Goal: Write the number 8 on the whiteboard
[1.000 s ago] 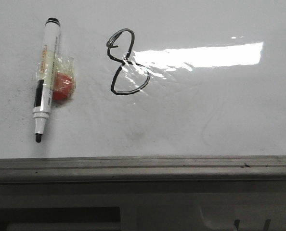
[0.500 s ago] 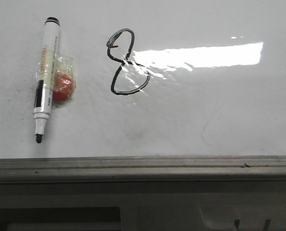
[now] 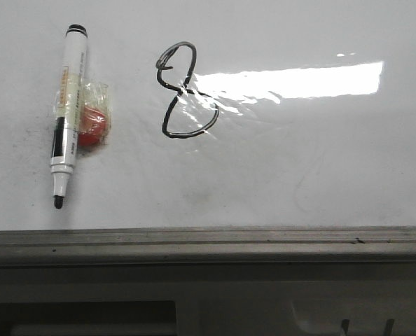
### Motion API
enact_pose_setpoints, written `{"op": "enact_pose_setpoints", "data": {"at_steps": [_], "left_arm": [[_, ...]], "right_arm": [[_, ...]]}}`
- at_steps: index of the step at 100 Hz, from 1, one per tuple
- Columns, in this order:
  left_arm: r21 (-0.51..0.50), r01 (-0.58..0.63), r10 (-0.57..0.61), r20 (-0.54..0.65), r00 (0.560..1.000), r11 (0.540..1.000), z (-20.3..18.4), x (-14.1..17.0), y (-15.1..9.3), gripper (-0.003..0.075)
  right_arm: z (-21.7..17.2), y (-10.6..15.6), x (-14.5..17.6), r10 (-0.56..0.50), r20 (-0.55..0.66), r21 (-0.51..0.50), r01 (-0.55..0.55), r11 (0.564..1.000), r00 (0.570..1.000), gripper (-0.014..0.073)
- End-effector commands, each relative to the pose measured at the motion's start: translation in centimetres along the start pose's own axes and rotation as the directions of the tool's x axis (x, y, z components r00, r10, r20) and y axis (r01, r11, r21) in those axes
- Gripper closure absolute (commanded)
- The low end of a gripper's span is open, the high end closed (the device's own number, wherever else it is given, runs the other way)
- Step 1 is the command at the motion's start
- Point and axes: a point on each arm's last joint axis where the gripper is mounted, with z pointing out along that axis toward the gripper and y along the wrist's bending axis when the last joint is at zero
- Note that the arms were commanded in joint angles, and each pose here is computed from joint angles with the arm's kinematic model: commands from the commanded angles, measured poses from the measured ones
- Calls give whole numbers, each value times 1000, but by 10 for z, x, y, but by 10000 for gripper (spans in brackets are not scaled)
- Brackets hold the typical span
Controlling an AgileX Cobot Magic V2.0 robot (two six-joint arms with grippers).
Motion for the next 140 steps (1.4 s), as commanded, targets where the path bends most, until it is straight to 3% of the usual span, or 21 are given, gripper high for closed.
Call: {"op": "enact_pose_setpoints", "data": {"at_steps": [1,14,37,55,75,140], "left_arm": [[-45,-10,15,107,994,999,-3,-7,3,741],[-189,11,14,131,991,982,-8,0,14,741],[-410,49,11,143,990,911,-18,5,26,741],[-526,-25,85,90,992,850,-21,7,32,741],[-555,46,-41,23,999,830,-22,18,34,741],[-555,45,-39,22,999,830,-22,18,34,741]], "right_arm": [[-2,0,-14,-14,88,8,14,1000,996,658],[-2,0,-14,-14,88,8,14,1000,996,658],[-2,0,-14,-14,88,8,14,1000,996,658],[-2,0,-14,-14,88,8,14,1000,996,658],[-2,0,-14,-14,88,8,14,1000,996,658],[-2,0,-14,-14,88,8,14,1000,996,658]]}}
